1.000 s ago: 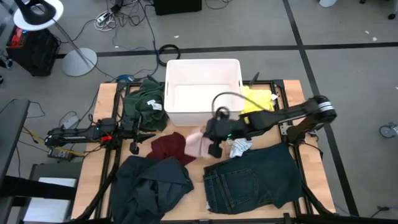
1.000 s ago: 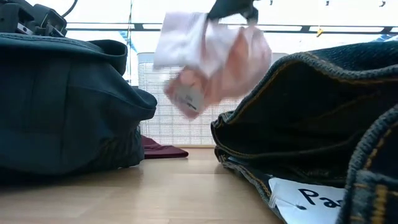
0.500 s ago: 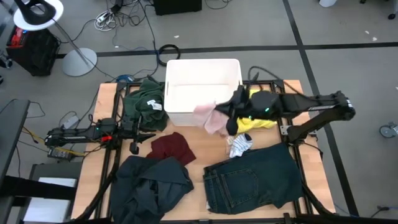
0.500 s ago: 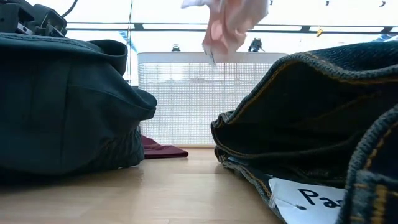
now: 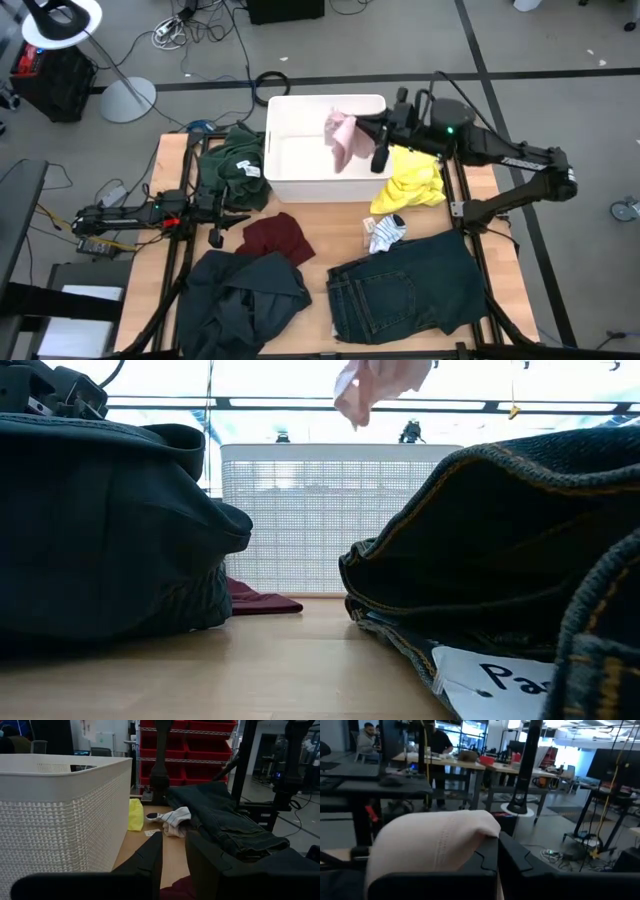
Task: Sort clothes
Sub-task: Put the pink underwear into the white bin
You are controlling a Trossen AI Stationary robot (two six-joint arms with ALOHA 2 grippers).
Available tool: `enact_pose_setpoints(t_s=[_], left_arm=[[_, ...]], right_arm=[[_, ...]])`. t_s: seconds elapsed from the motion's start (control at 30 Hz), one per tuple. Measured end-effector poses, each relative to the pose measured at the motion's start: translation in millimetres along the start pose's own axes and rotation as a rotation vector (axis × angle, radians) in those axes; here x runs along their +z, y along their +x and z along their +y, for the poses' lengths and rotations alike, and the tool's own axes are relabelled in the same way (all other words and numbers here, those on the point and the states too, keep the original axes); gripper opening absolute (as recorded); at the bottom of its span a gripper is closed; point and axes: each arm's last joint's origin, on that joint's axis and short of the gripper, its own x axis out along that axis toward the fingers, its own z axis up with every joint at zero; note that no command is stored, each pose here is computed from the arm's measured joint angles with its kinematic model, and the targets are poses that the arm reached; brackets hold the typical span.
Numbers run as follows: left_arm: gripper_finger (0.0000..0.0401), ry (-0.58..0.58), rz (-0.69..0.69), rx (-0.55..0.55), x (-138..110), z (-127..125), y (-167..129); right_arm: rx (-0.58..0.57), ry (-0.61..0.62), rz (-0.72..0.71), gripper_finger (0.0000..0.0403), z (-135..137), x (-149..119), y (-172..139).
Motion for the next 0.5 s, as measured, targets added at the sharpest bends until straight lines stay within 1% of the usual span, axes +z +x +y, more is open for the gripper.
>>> enact_pose_setpoints(t_s=[0.27, 0.5], left_arm=[[0.0089, 0.0, 0.0, 0.0, 0.0, 0.0, 0.0], [0.0089, 0.0, 0.0, 0.0, 0.0, 0.0, 0.0]], right_arm=[[0.03, 0.004, 0.086, 0.0, -36.2, -30.1, 37.6], [0.057, 0.113, 0.242, 0.0, -51.0, -69.2, 70.2]])
